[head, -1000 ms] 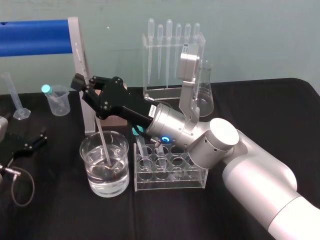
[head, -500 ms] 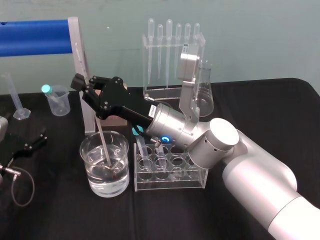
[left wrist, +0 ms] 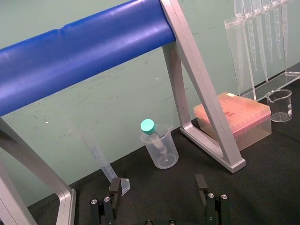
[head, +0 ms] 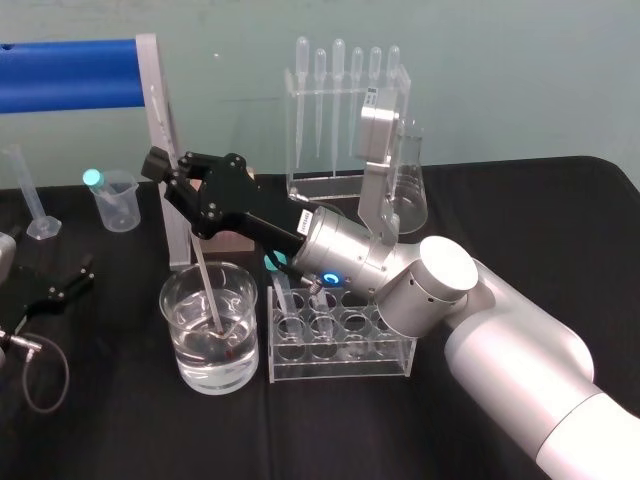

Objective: Hold the thermometer with one hand and immerse one end into the beaker, then reinsert it into the test tube rack.

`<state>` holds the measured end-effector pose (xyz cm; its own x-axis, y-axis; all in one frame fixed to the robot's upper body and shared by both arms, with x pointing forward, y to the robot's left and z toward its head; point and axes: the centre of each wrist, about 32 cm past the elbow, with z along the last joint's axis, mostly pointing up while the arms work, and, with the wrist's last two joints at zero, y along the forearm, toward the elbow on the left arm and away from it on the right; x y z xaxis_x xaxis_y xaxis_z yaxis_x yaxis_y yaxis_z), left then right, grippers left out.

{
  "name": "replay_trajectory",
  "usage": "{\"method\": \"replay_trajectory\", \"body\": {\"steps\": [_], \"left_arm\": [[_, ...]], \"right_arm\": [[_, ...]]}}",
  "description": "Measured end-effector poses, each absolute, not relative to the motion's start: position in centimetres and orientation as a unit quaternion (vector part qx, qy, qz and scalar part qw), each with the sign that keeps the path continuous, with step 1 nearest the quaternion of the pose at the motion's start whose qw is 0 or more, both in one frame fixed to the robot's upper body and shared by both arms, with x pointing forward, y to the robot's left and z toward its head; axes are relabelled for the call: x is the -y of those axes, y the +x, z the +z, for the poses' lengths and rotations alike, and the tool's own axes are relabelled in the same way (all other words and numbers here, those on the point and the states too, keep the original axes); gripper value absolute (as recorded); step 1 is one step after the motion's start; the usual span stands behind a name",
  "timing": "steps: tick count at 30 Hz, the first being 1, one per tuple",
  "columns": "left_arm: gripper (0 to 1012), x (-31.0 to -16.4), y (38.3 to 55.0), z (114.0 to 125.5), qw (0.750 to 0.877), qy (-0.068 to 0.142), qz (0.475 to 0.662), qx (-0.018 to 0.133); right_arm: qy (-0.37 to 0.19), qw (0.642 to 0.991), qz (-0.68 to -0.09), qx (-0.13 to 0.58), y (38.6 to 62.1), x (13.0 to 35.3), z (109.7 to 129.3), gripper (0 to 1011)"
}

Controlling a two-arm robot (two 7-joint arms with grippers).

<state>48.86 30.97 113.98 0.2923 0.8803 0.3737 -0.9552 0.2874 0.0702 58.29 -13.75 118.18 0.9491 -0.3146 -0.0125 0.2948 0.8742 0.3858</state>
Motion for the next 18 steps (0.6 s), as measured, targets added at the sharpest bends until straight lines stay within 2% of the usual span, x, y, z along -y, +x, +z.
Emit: {"method": "replay_trajectory", "body": {"steps": [18], "left_arm": [[1008, -30.96, 48.86, 113.98, 0.791, 0.141, 0.58, 0.132]], "right_arm": [[0.195, 0.968, -0.157, 0.025, 58.29, 13.74, 118.19, 56]]}}
